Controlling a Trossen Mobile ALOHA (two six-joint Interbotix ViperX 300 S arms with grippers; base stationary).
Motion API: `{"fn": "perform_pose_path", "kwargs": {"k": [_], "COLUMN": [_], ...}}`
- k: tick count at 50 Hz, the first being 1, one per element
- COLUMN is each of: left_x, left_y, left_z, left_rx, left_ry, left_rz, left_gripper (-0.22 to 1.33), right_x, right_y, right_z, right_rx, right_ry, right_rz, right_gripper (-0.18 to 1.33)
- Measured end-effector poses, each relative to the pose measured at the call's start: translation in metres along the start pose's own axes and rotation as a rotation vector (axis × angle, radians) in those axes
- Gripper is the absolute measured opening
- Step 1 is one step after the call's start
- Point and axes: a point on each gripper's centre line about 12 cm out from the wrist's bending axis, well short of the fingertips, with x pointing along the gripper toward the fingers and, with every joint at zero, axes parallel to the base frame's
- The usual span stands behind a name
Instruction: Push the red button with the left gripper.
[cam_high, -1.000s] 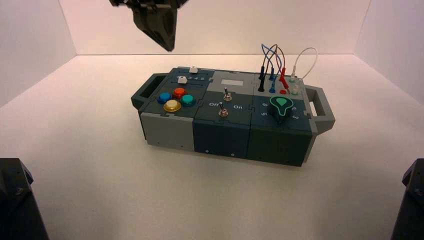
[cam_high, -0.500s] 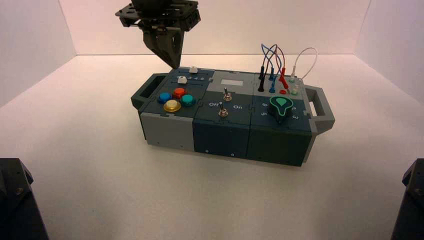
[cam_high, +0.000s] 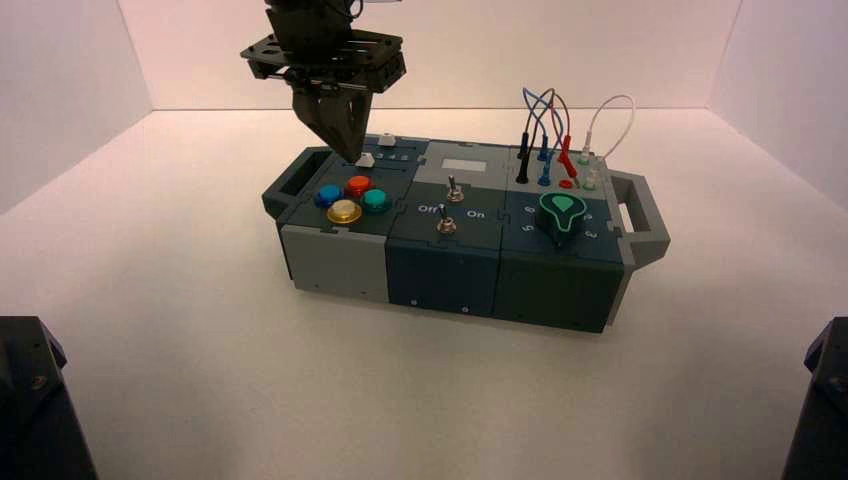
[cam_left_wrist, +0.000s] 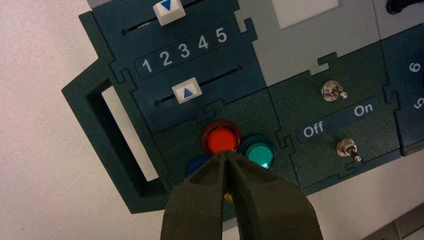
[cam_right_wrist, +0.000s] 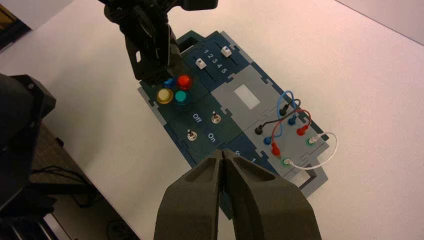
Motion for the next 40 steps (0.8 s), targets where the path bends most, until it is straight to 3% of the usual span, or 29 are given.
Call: {"fn": "perform_pose_path", "kwargs": {"k": [21, 31, 40], "left_x": [0.005, 0.024, 0.029], "left_y": [-0.001, 0.000, -0.001], "left_z": [0.001, -0.002, 0.003], "left_rx": [0.002, 0.006, 0.008], "left_ry": [0.011, 0.054, 0.046], "left_rz": [0.000, 0.004, 0.003], "left_gripper": [-0.17, -0.16, -0.16], "right_x": [0.000, 0.002, 0.005], "right_y": [0.000, 0.000, -0.001], "right_z": [0.000, -0.004, -0.007], "right_rx": [0.000, 0.002, 0.003], "right_ry": [0.000, 0.009, 0.020], "right_rz": [0.000, 0.000, -0.001], "right_gripper": [-0.14, -0.14, -0.14]}}
